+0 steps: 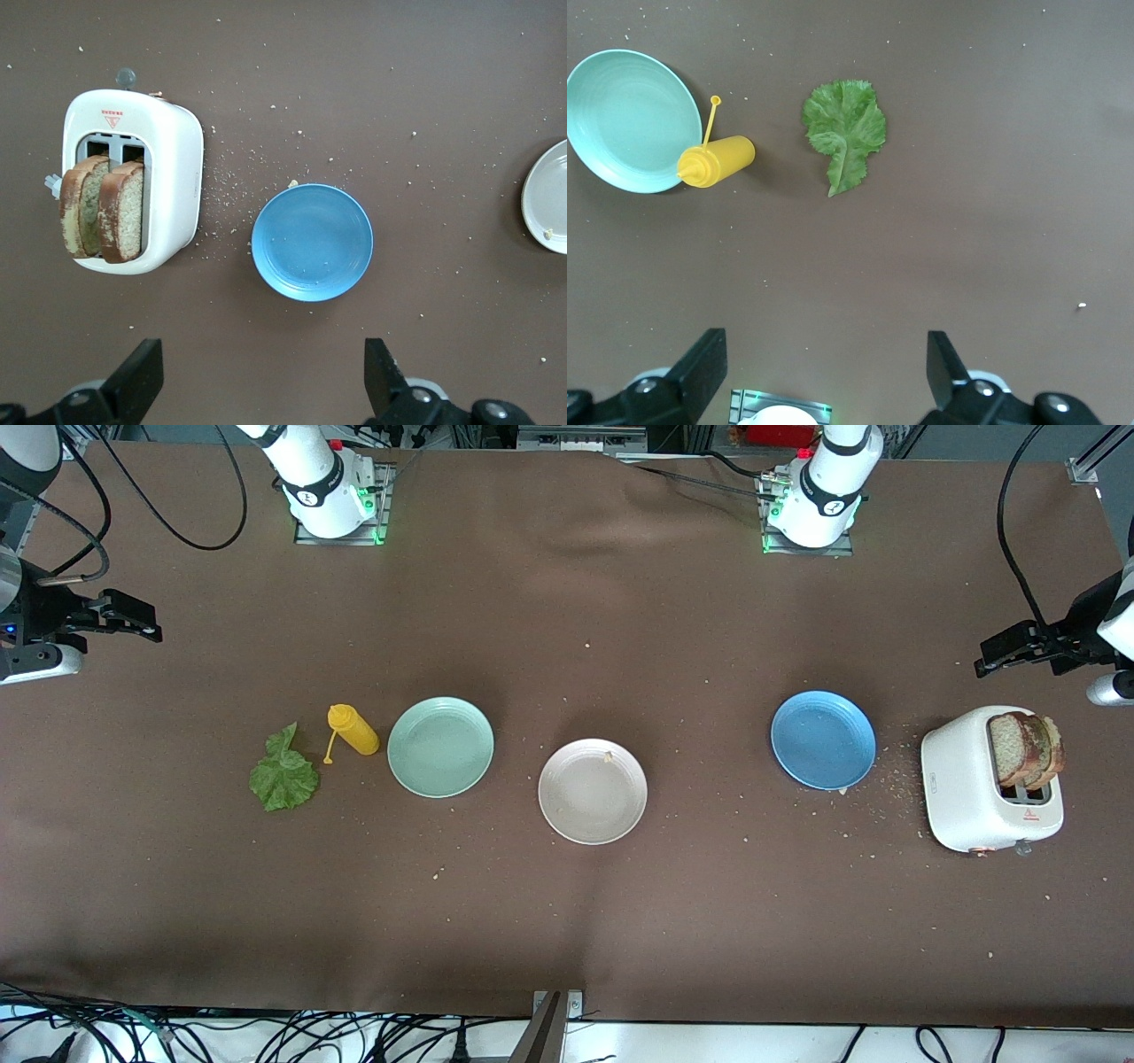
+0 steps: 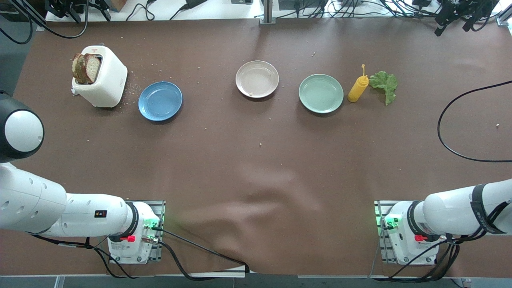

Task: Make sandwich in beige plate with both arms

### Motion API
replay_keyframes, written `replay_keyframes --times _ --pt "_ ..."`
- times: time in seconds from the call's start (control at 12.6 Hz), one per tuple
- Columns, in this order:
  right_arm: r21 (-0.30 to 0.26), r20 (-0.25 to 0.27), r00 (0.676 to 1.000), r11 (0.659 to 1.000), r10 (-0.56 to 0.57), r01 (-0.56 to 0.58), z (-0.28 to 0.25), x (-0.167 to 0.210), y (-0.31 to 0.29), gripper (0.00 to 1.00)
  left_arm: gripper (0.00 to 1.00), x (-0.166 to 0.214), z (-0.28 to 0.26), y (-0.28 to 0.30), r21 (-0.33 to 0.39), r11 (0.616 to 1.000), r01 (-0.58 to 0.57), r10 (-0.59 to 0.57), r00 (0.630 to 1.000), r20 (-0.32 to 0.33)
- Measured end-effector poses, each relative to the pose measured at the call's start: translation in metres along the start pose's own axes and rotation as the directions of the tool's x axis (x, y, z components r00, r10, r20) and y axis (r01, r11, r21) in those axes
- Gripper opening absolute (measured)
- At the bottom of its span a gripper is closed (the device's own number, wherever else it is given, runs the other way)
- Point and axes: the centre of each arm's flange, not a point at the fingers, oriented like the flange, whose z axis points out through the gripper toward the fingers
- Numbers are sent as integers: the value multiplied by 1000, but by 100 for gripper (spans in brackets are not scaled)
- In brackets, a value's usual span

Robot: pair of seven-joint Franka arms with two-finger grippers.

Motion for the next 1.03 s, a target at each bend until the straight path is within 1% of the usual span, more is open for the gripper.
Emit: replay_keyframes --times 0.08,0.32,0.4,0.63,0.79,1.03 --pt "2 0 1000 1000 6 -6 0 0 0 100 100 0 0 0 0 1000 0 0 1000 0" --pt "3 0 995 995 103 -103 0 0 0 100 100 1 1 0 0 1000 0 0 1000 2" --pt "3 0 993 993 118 -118 0 0 0 100 100 1 1 0 0 1000 0 0 1000 3" --pt "3 3 993 993 122 -122 2 1 0 100 100 1 2 0 0 1000 0 0 1000 3" --pt "5 21 994 994 106 -106 10 4 3 100 100 1 2 0 0 1000 -1 1 1000 3" --pt "17 58 998 1000 -2 1 29 9 10 100 100 1 2 1 0 1000 -3 3 1000 1"
